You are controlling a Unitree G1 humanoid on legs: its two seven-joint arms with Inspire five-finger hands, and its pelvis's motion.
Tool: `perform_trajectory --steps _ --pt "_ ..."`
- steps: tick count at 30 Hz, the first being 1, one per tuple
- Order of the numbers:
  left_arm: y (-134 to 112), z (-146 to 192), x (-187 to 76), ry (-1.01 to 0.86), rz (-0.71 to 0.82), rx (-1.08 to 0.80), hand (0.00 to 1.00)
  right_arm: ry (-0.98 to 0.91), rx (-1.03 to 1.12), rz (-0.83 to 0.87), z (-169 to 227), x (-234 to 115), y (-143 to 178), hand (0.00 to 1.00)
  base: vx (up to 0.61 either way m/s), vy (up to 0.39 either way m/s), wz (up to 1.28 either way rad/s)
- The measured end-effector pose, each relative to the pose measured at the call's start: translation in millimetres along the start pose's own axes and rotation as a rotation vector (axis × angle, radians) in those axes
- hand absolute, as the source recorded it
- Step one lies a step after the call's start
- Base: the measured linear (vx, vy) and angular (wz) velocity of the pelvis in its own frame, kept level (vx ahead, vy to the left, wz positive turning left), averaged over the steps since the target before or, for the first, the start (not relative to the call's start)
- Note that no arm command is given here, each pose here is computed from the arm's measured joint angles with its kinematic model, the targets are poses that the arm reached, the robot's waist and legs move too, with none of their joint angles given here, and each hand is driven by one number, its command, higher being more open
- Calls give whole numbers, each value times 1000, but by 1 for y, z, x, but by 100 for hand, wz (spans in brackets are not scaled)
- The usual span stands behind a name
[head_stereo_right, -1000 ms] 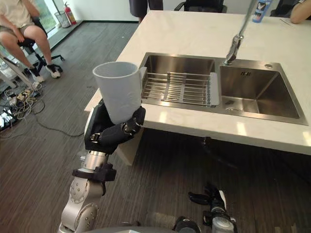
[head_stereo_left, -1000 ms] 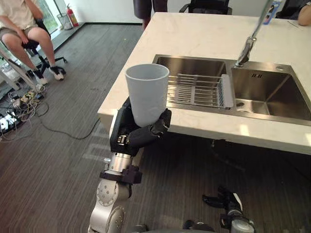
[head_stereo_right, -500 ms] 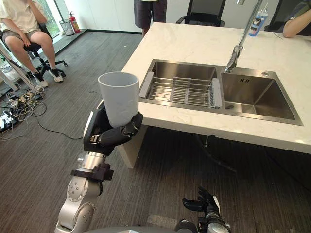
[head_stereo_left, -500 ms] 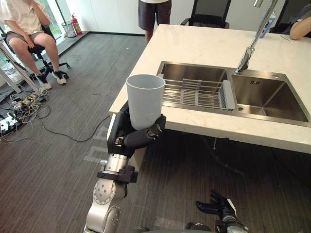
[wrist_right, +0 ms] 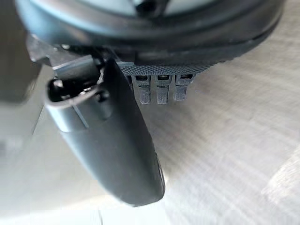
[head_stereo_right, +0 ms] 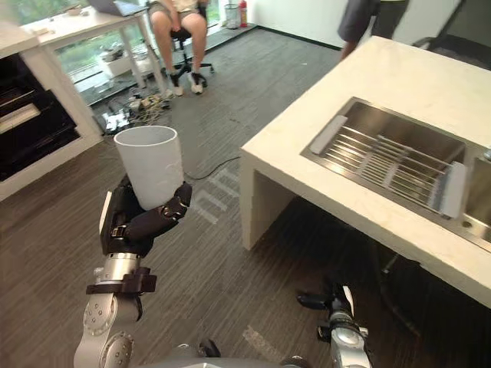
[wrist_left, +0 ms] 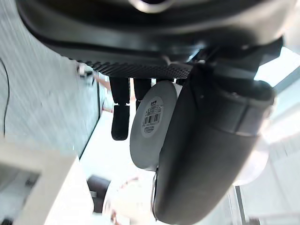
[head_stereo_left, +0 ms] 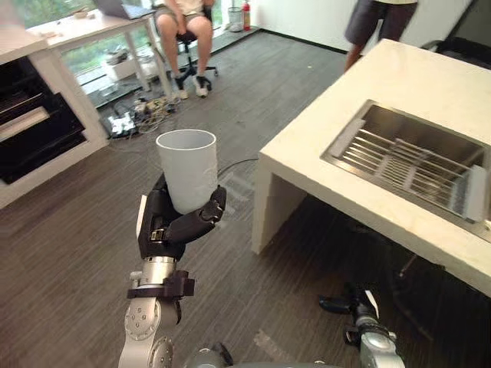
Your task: Walk over to the sink, pick up the cup, carry it to the dishwasher, place the cup inside the dishwasher, then close the dishwasher door
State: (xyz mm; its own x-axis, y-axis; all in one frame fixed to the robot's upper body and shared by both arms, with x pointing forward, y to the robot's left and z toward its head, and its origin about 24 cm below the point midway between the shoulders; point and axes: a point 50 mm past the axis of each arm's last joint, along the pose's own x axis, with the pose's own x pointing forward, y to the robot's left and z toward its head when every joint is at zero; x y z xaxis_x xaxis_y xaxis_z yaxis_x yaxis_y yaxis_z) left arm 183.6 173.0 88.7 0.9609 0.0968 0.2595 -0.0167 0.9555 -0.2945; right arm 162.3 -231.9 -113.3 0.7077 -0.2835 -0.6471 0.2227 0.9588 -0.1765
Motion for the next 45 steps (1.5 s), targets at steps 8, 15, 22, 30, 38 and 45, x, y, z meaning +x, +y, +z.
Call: perform_trajectory --steps 8,15,22,30,38,45 --pt "3 12 -3 -47 26 11 30 4 -55 77 -2 -2 20 90 130 116 136" --pt "9 11 -3 -53 48 5 30 -115 -71 104 23 -4 24 90 235 -108 110" --pt "15 1 -15 1 98 -4 30 -158 -171 84 34 0 7 90 180 -198 36" --pt "24 5 -16 -11 134 19 30 -149 -146 129 24 -9 26 90 20 -15 -13" --pt "9 -31 -12 131 90 -42 30 -50 -118 57 -7 -20 14 90 32 -66 16" --pt "-4 -29 7 101 40 -69 30 -210 -108 -36 50 1 7 90 -131 22 103"
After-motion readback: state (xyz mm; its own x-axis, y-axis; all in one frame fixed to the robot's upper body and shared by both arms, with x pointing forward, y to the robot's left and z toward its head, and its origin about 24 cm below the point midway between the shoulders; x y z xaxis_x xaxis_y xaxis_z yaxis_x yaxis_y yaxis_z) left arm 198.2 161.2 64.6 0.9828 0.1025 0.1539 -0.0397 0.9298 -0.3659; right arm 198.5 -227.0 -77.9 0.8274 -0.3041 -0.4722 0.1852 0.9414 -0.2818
